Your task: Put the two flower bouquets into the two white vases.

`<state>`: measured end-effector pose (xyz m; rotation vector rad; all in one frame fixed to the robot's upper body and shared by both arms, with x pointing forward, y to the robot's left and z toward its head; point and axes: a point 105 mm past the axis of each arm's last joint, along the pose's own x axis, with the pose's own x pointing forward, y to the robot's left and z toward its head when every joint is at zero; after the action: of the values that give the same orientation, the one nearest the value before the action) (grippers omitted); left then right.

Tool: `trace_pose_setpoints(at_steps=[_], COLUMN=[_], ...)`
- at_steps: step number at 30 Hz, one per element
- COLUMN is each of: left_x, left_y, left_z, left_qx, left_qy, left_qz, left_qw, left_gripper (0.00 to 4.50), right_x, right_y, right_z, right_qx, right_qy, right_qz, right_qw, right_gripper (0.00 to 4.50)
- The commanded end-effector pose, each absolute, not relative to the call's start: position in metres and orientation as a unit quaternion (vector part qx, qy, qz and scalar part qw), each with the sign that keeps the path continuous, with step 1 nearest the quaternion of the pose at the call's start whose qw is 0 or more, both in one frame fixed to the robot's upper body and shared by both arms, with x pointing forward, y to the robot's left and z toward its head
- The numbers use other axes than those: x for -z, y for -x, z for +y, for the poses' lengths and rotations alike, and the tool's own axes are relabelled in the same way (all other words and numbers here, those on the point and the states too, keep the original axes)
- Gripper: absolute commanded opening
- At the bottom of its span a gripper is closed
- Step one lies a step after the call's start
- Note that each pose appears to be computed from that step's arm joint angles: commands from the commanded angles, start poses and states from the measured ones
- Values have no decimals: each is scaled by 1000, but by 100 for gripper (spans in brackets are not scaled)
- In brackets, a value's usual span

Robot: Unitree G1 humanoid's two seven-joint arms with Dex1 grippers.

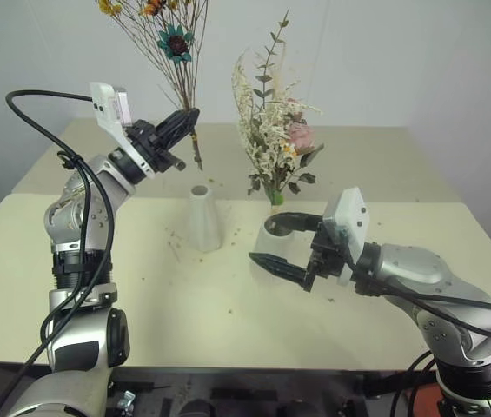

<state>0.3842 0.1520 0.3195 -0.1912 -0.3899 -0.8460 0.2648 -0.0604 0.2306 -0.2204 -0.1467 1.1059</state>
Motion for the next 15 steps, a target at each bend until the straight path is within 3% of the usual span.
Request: trace_pose_setpoints(at_steps=[1, 15], left_x=[-328, -304], left_y=[-378, -379], left_z=[151, 155], left_qx=[421, 412], left_qy=[72, 53], left_qz=[-199, -171], left_qw=[882, 894], left_gripper=[1, 1], right_x=[-243, -243], right_y=[-256, -256], right_z=[-59, -59], right_qx=[-524, -526], right_qy=[113, 113], right_qz=[-106, -107], right_qw=[838, 836], right_gripper=[450, 450])
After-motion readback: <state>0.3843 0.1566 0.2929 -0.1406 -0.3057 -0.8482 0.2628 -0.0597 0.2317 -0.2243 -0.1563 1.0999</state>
